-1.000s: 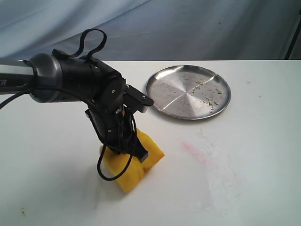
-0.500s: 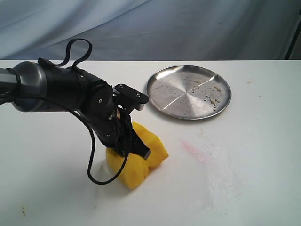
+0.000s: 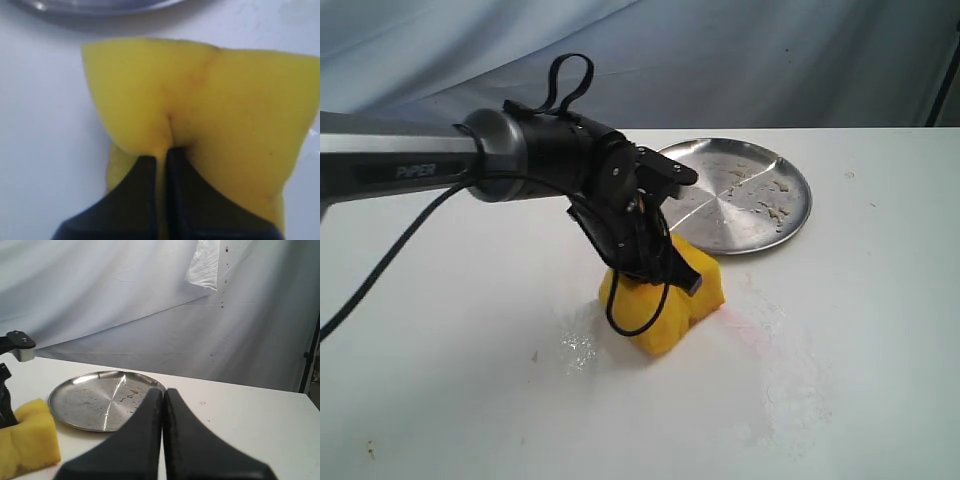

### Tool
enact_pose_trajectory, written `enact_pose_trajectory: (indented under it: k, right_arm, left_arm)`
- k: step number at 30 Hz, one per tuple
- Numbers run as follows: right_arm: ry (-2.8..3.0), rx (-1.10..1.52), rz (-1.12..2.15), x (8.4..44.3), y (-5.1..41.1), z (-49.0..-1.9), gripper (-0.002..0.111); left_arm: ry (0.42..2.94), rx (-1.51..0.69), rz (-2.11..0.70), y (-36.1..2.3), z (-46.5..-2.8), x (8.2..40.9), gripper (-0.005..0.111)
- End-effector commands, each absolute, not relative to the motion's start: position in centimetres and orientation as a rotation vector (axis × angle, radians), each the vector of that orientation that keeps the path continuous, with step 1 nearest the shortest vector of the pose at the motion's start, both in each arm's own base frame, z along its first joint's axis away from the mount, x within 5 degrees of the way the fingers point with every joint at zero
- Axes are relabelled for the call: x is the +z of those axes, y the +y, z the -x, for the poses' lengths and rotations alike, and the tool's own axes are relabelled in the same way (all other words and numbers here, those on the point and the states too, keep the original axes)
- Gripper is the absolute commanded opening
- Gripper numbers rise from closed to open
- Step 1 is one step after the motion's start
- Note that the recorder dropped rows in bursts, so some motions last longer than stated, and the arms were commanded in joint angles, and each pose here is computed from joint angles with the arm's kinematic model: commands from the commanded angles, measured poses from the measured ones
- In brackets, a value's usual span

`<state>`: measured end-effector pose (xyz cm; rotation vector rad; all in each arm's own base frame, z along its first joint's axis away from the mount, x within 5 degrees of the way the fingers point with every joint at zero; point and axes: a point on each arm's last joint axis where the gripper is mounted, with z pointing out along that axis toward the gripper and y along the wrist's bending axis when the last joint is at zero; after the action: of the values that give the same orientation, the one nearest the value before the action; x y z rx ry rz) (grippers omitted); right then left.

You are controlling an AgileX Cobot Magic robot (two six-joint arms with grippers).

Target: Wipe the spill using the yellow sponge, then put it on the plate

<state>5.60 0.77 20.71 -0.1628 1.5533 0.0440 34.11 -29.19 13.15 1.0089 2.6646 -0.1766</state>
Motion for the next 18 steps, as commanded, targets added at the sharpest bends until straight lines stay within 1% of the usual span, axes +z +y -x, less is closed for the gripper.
enact_pose_trajectory:
  k: [1, 5, 11, 18]
  right_arm:
    - [1.552, 0.032, 0.161, 20.6, 0.7, -5.6, 0.0]
    - [1.552, 0.032, 0.161, 20.6, 0.7, -5.6, 0.0]
    - [1.552, 0.032, 0.161, 20.6, 0.7, -5.6, 0.0]
    - [1.552, 0.034, 0.159, 20.6, 0.7, -5.6, 0.0]
  left_arm:
    - [2.635, -0.218, -1.075, -32.6, -34.3, 12.2, 0.0]
    - [2.607, -0.263, -1.094, -34.7, -34.3, 12.3, 0.0]
    - [2.593, -0.291, -1.158, -36.8, -34.1, 12.2, 0.0]
    - [2.548, -0.353, -1.327, -39.1, -32.0, 12.1, 0.0]
